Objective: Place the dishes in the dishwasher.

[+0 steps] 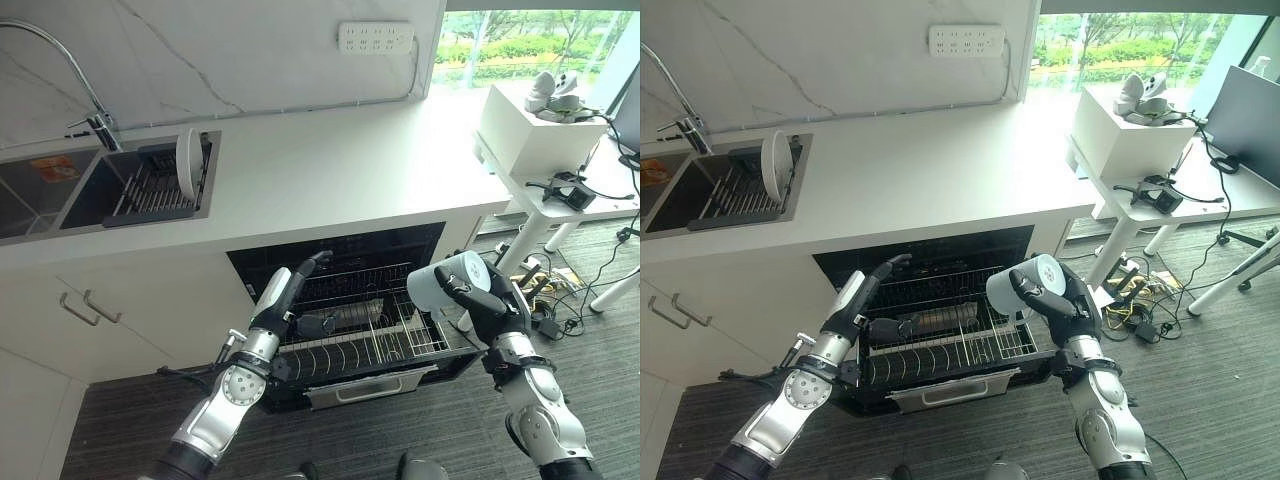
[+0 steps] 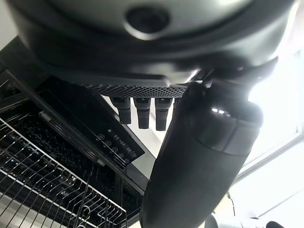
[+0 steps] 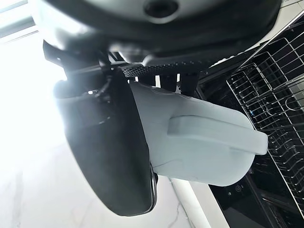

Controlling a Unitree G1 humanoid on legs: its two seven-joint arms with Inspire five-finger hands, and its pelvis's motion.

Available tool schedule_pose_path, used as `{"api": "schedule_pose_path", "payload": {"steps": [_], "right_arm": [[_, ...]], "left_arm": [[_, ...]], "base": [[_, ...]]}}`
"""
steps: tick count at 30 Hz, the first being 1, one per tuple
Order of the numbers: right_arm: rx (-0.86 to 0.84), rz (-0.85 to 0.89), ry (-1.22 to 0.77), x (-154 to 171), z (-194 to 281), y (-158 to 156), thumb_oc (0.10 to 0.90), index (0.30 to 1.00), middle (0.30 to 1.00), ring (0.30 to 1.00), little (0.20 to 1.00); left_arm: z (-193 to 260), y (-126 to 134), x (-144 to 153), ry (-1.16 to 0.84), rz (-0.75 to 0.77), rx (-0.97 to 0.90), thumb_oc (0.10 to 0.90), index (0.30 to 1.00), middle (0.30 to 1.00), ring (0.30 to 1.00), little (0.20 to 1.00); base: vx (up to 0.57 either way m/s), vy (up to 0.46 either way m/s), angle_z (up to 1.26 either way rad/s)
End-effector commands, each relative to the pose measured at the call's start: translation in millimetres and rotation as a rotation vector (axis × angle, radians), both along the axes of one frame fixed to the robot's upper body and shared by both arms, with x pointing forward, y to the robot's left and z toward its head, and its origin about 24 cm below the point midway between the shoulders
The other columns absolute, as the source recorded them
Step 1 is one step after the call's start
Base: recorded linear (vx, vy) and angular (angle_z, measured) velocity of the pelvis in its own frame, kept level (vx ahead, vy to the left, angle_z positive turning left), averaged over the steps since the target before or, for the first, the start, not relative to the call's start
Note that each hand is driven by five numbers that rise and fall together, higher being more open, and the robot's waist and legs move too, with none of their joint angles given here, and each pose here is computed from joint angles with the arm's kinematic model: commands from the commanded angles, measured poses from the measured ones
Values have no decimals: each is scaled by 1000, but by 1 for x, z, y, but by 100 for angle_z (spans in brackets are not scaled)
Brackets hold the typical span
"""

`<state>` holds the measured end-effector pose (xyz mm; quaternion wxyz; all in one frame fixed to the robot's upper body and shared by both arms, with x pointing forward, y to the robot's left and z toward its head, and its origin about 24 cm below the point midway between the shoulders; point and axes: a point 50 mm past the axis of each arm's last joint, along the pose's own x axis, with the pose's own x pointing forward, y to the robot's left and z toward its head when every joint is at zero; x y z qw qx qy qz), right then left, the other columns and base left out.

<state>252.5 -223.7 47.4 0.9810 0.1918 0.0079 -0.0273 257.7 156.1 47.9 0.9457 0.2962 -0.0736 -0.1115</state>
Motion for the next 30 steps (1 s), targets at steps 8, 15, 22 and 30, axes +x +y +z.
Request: {"api": "schedule_pose_path", "payload": {"steps": [8,15,22,30], "right_arm": [[41,-3,-272,10,50,-7,400,300,300,300,300],[-79,84,-259,19,49,5,400,300,300,300,300],[-358,172,-204,42,64,2,400,300,300,300,300],[-488,61,-84,58,67,-38,400,300,300,300,300]], "left_arm": [[45,4,7,-219,-15,-28,800,900,900,900,900],[31,-6,6,-47,-153,-68,800,900,900,900,900],[-9,-7,-14,451,-466,80,800,900,900,900,900],[9,18,-14,538,-520,193,800,900,900,900,900]], "base": [[1,-2,3],[38,7,4],[99,26,9],[47,-27,24]]}}
